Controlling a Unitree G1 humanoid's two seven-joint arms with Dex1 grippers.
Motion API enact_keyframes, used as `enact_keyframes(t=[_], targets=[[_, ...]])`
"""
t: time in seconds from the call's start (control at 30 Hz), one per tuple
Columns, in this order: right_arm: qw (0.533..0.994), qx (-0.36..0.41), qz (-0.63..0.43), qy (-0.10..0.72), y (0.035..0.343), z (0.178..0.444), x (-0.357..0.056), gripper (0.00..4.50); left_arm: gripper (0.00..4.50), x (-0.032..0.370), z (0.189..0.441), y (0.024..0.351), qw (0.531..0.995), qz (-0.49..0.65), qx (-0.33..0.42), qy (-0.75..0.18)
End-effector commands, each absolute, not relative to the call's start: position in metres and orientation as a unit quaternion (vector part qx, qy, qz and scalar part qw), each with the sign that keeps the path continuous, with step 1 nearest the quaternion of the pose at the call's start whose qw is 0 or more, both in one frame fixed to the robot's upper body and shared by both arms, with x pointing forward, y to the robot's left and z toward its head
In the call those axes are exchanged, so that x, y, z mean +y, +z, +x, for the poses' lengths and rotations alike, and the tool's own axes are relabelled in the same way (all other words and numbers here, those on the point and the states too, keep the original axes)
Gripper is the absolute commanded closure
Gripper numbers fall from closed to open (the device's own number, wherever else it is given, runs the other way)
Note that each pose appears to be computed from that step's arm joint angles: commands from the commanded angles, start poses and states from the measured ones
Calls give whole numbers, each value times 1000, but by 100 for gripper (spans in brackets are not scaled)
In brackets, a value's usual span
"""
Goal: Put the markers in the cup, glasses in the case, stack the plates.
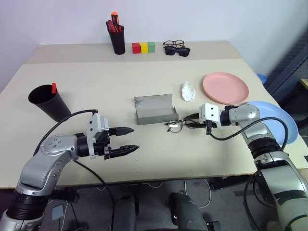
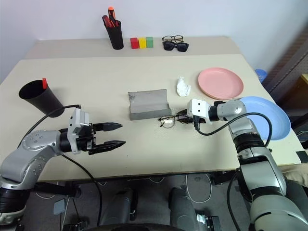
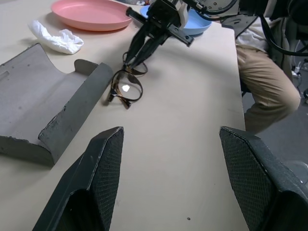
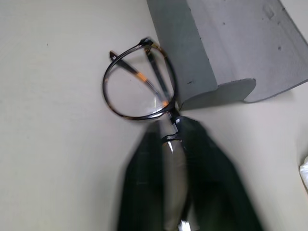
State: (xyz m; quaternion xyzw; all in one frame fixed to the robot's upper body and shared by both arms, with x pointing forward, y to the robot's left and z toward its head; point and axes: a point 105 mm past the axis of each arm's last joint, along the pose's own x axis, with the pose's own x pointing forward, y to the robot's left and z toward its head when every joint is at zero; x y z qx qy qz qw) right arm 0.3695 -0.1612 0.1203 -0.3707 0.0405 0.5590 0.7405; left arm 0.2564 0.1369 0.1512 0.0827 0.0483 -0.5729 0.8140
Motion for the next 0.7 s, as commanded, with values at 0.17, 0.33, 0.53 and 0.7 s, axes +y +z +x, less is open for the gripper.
enact_keyframes(t=[0.17,0.33,0.53,0.7], targets=[[744,11,-383,547,138,376,-159,179,126,137,252,156,813,91,38,-574],[741,13,-382,552,137,377,-156,179,126,136,252,155,814,91,38,-573],[736,24,-372,566,129,377,-150,179,126,137,250,154,816,91,40,-570],[734,34,-363,574,121,377,-146,179,126,139,249,154,818,92,41,-566]])
